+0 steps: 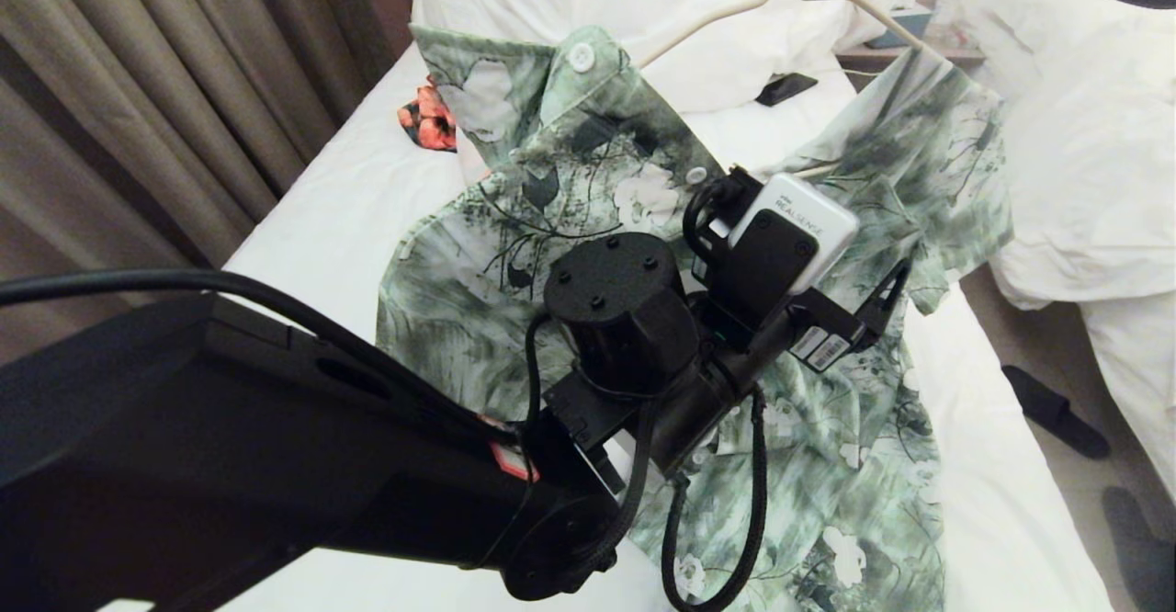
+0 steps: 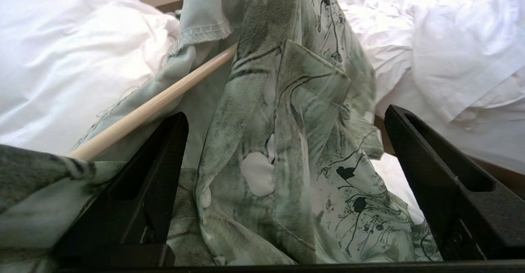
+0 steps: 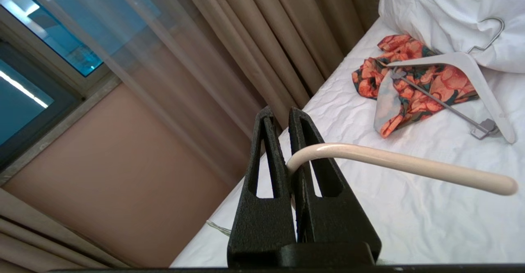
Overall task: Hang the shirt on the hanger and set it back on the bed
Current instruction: Take the clothes hanger out of the clothes
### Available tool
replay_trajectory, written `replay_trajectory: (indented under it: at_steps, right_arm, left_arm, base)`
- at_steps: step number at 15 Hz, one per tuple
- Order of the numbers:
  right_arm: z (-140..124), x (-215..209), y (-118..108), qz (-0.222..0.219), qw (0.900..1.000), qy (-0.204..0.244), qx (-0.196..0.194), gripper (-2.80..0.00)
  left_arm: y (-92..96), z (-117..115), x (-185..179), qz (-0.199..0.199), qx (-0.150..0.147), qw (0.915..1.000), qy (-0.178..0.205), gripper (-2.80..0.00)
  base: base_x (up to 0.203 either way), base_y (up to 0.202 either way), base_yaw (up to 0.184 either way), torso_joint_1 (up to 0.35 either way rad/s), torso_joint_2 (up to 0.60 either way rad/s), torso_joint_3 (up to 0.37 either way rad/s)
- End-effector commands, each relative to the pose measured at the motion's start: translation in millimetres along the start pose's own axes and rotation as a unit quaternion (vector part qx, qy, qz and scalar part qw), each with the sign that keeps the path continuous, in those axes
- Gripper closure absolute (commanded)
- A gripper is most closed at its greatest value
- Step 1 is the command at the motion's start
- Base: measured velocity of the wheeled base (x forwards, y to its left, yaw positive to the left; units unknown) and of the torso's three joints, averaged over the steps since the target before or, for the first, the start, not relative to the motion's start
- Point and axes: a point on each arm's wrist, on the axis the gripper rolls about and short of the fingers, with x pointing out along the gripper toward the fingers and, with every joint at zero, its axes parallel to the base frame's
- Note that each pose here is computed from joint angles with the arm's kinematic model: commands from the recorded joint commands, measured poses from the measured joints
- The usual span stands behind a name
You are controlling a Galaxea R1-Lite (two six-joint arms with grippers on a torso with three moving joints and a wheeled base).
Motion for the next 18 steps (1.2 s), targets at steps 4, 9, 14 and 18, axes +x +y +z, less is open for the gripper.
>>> replay_trajectory:
  at_steps: [4, 9, 14, 18]
  right_arm:
    - [2.2, -2.0, 0.7, 0.002, 1.000, -0.002, 0.001, 0.00]
    - [1.4, -1.4, 0.5, 0.001, 1.000, -0.001, 0.001, 0.00]
    - [2.3, -2.0, 0.8, 0.003, 1.000, -0.002, 0.010, 0.00]
    - [3.1, -2.6, 1.0, 0.004, 1.000, -0.003, 0.010, 0.00]
  left_arm:
    - [-1.2, 3.4, -0.1, 0.001, 0.000, 1.0000, -0.005, 0.00]
    - [-2.0, 2.0, -0.3, -0.001, 0.000, 1.0000, -0.005, 0.00]
    - [-1.9, 5.1, 0.4, 0.000, -0.002, 1.0000, -0.009, 0.00]
    - [-2.1, 4.8, 0.4, -0.001, -0.004, 1.0000, -0.008, 0.00]
  base:
    - [0.000, 0.000, 0.000, 0.000, 0.00, 0.000]
    - [0.000, 0.000, 0.000, 0.000, 0.00, 0.000]
    - [0.000, 0.000, 0.000, 0.000, 0.00, 0.000]
    - [0.000, 0.000, 0.000, 0.000, 0.00, 0.000]
